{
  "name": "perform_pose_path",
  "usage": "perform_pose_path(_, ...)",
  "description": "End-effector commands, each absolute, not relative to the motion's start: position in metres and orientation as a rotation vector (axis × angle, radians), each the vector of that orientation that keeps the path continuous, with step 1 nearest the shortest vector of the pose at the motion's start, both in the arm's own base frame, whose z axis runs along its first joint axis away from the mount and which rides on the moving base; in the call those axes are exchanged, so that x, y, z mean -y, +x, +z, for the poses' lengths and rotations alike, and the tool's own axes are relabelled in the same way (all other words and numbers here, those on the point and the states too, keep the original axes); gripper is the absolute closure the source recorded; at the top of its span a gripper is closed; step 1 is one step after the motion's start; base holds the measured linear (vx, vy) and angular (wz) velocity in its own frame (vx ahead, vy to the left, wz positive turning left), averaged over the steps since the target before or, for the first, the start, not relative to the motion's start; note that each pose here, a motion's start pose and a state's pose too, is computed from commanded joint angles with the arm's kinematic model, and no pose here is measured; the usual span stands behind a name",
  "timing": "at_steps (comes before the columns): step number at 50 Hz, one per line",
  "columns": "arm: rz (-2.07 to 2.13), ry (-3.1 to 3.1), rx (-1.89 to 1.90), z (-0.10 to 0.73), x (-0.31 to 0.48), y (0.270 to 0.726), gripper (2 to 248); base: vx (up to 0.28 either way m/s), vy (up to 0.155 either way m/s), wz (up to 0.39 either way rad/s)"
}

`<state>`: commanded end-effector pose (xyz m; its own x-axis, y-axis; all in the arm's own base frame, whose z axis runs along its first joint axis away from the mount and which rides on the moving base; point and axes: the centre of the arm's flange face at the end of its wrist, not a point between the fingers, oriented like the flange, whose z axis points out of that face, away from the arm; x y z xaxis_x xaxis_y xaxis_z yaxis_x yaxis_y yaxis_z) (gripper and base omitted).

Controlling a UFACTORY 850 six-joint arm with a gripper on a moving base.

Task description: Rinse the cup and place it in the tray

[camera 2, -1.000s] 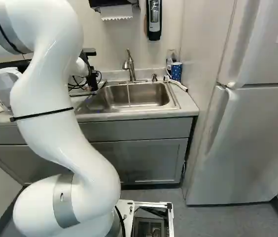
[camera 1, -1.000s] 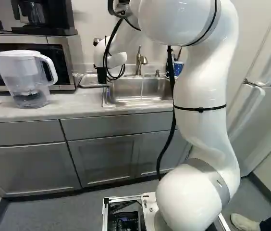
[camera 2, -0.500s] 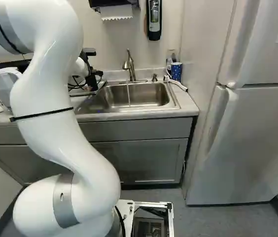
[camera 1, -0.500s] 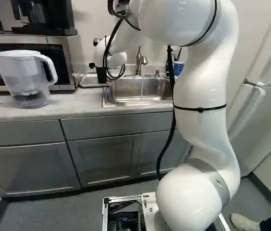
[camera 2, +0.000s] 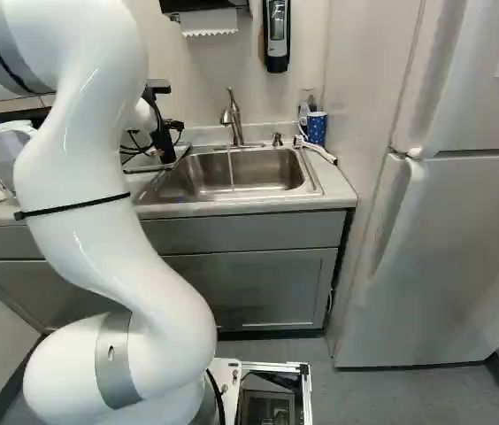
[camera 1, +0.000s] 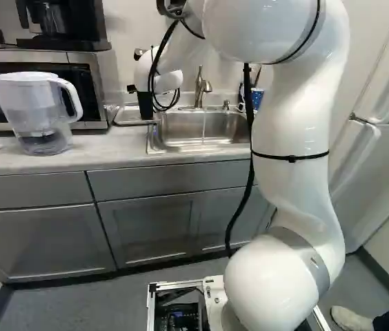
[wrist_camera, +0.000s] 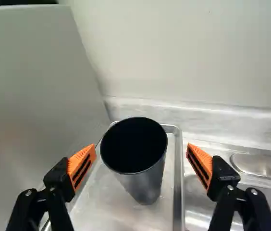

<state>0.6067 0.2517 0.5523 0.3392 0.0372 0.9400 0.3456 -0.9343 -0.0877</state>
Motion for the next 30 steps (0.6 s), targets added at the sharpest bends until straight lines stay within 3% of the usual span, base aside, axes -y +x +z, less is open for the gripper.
perform_pose_path(30, -1.650, -2.319, 0.373, 0.584, -0.250, 0.601, 3, 0.000, 0.000, 0.000)
